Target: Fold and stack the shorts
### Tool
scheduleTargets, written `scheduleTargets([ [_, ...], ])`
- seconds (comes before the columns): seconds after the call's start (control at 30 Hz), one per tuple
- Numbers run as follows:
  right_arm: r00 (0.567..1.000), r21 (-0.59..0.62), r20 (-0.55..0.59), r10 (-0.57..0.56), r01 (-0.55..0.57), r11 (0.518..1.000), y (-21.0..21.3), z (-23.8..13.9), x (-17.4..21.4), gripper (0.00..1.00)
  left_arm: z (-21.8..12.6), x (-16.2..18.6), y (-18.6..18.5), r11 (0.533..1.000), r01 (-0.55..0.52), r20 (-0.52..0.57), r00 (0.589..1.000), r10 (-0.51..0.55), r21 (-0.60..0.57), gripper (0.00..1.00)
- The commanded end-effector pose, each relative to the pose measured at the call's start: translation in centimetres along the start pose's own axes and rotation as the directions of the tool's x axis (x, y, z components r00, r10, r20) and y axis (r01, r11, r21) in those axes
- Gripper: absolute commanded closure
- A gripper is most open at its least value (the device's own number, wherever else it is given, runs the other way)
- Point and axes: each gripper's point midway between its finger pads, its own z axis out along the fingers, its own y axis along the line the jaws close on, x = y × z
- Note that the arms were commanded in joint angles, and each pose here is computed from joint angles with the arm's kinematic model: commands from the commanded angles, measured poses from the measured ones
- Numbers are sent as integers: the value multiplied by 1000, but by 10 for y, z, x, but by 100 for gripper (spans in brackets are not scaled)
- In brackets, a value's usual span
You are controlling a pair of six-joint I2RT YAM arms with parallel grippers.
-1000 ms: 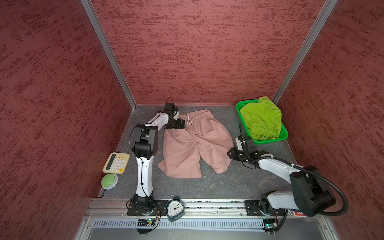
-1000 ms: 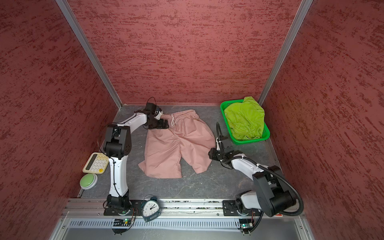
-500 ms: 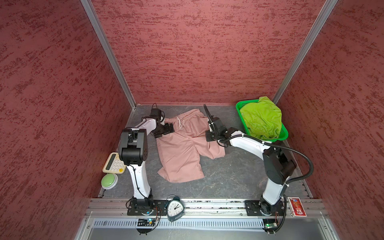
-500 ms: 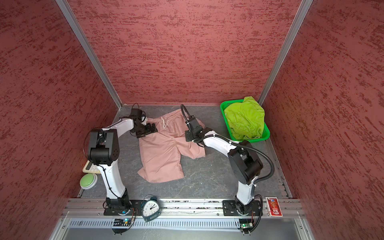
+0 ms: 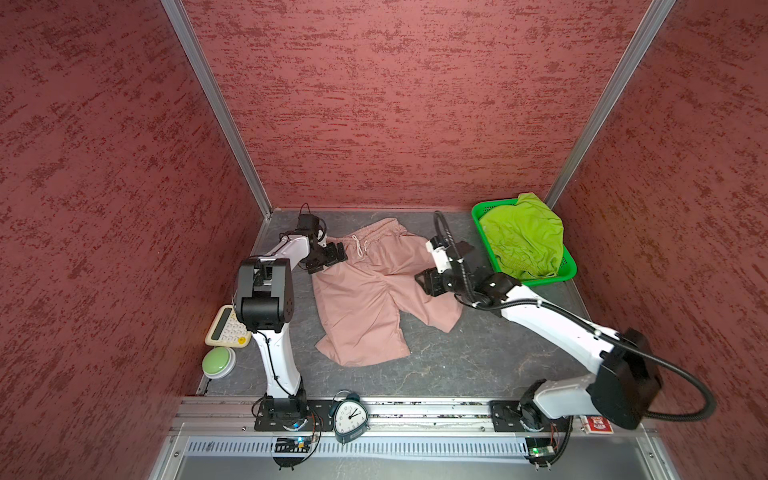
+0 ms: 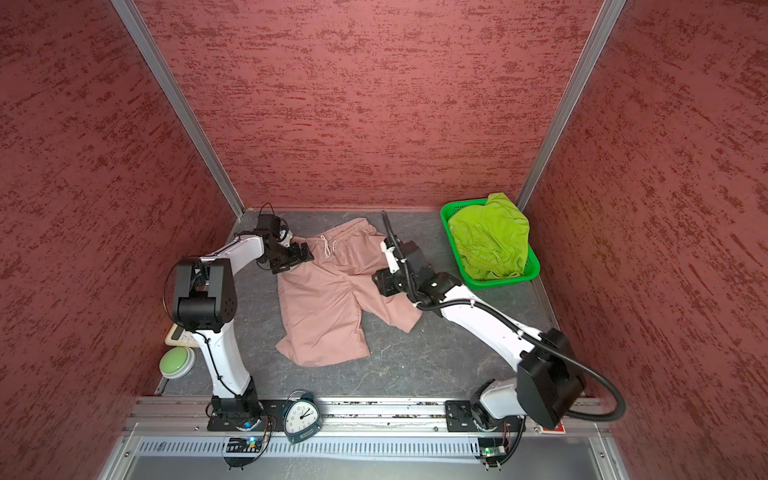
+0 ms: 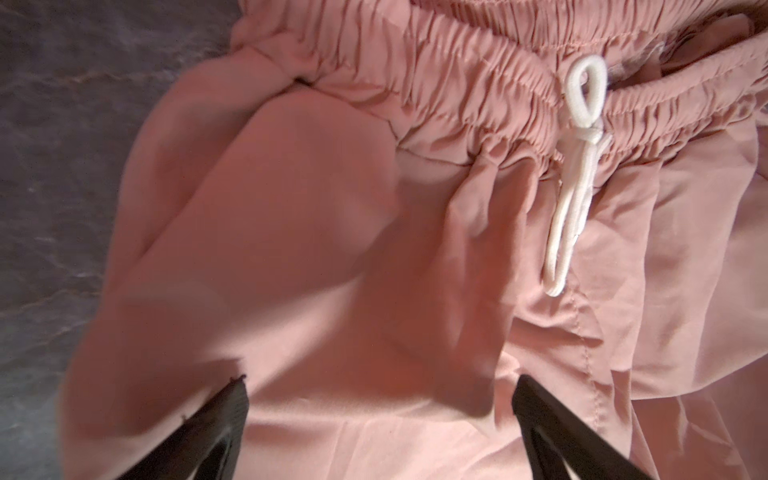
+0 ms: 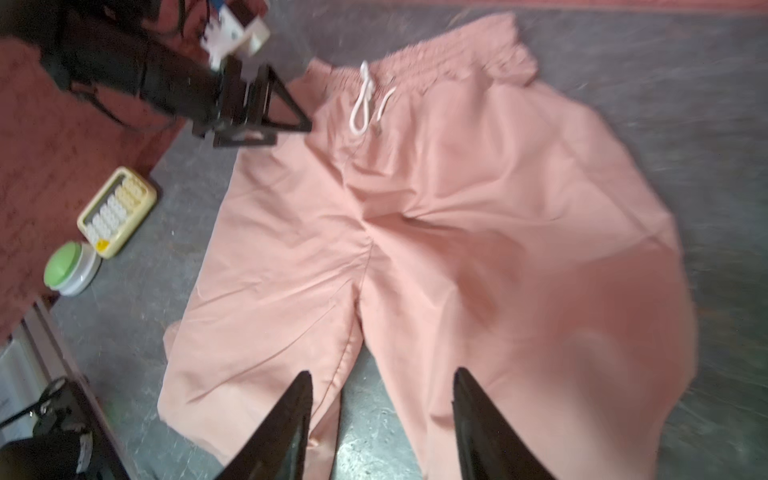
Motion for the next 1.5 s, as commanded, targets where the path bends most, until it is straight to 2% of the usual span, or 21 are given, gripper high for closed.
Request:
scheduleTargets([
  [0.0, 989, 158, 37, 144, -148, 976, -64, -7, 8, 52, -12, -8, -7, 1000, -23, 35, 999, 22, 17, 1],
  [0.1, 979, 305, 36, 202, -203, 930, -110, -16, 21, 57, -11, -9, -7, 1000, -25, 31, 999, 24, 15, 1],
  [0.2, 971, 382, 5, 241, -224, 896, -135, -15, 43, 59, -12, -13, -7, 999, -37, 41, 998, 37, 11, 1],
  [0.37, 952, 416, -43, 304, -259, 872, -152, 3, 82, 60, -21, -27, -17, 997, -79, 80, 994, 77, 19, 1],
  [0.5, 941, 437, -63, 332, -274, 857, -164, 26, 100, 54, -24, -36, -27, 994, -106, 98, 990, 103, 29, 0],
  [0.7, 946, 511, -17, 323, -270, 816, -183, 33, 96, 50, -23, -32, -37, 989, -147, 89, 985, 145, 17, 1],
  [0.87, 937, 481, 79, 341, -335, 810, -187, 22, 86, 54, -19, -26, -33, 989, -147, 73, 987, 146, 8, 1],
  [1.0, 917, 410, 143, 371, -396, 822, -188, 22, 80, 52, -16, -25, -32, 989, -147, 68, 987, 146, 8, 1],
  [1.17, 918, 402, 102, 382, -389, 829, -191, 42, 84, 49, -18, -25, -34, 989, -150, 71, 986, 149, 15, 1],
  [1.37, 912, 339, 93, 399, -405, 849, -184, 58, 84, 48, -21, -24, -35, 987, -157, 70, 985, 156, 14, 1],
  [1.47, 905, 359, 79, 418, -417, 835, -189, 63, 94, 55, -21, -25, -34, 988, -156, 71, 985, 155, 11, 1],
])
